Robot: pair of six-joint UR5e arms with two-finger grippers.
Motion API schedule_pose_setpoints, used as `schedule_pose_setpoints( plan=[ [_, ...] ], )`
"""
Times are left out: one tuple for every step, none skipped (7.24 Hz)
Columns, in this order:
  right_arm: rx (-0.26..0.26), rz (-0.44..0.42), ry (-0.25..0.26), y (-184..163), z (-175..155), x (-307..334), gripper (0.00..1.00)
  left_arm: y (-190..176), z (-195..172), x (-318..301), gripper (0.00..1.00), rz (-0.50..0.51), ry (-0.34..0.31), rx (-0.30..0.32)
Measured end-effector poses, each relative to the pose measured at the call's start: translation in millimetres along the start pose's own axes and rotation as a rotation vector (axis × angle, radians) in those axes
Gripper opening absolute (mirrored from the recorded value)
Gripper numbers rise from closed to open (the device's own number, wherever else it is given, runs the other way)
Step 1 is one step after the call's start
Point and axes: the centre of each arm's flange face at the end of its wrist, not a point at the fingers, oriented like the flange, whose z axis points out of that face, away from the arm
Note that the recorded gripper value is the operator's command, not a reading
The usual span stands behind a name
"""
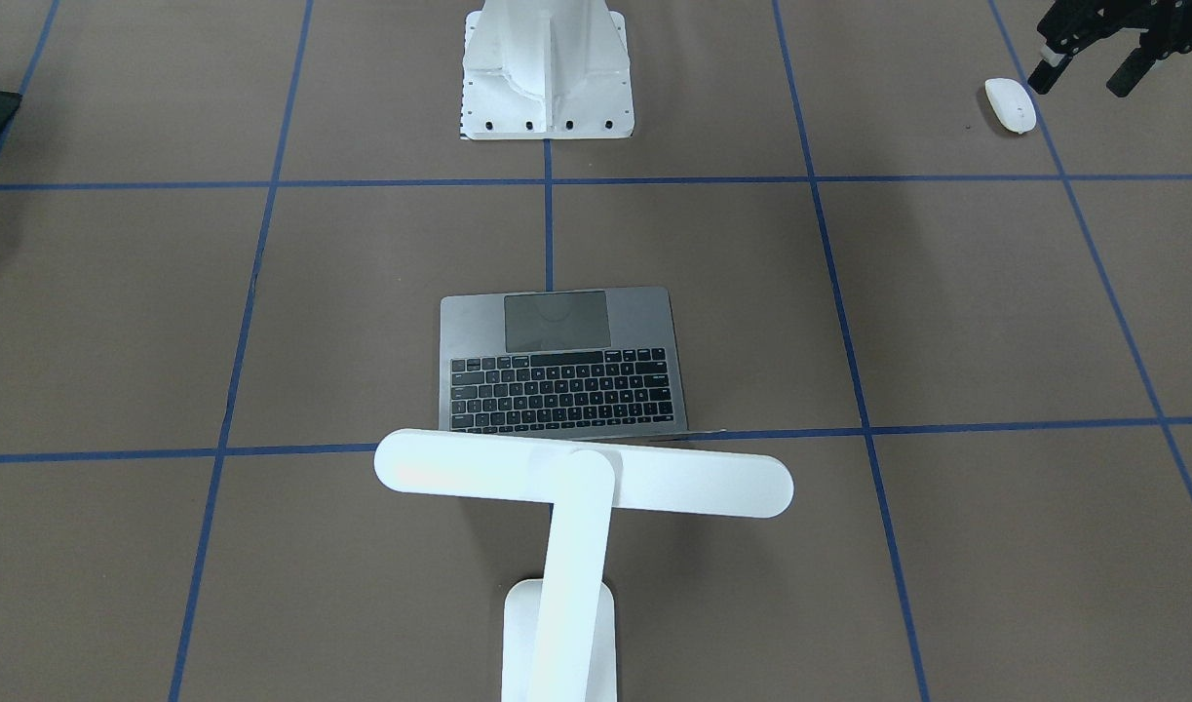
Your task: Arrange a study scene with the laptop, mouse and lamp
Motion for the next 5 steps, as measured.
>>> schedule_pose_setpoints(
  plan=[
    [0.006, 0.001, -0.002, -1.5, -0.6, -0.3, 0.82, 0.4, -0.6, 0.4, 1.00, 0.000, 0.001, 0.001],
    [0.012, 0.000, -0.003, -3.6, -1.6, -0.7, 0.82, 0.5, -0.8, 0.5, 1.00, 0.001, 0.001, 0.001],
    [0.017, -0.002, -0.001, -6.2, -3.4, -0.9, 0.82, 0.8, -1.3, 0.8, 1.00, 0.002, 0.002, 0.002],
    [0.021, -0.003, -0.001, -8.4, -4.6, -1.2, 0.82, 1.2, -1.9, 1.2, 1.00, 0.002, 0.002, 0.002],
    [0.027, -0.003, -0.002, -11.2, -6.2, -1.7, 0.82, 1.7, -2.6, 1.4, 1.00, 0.003, 0.003, 0.003]
  ],
)
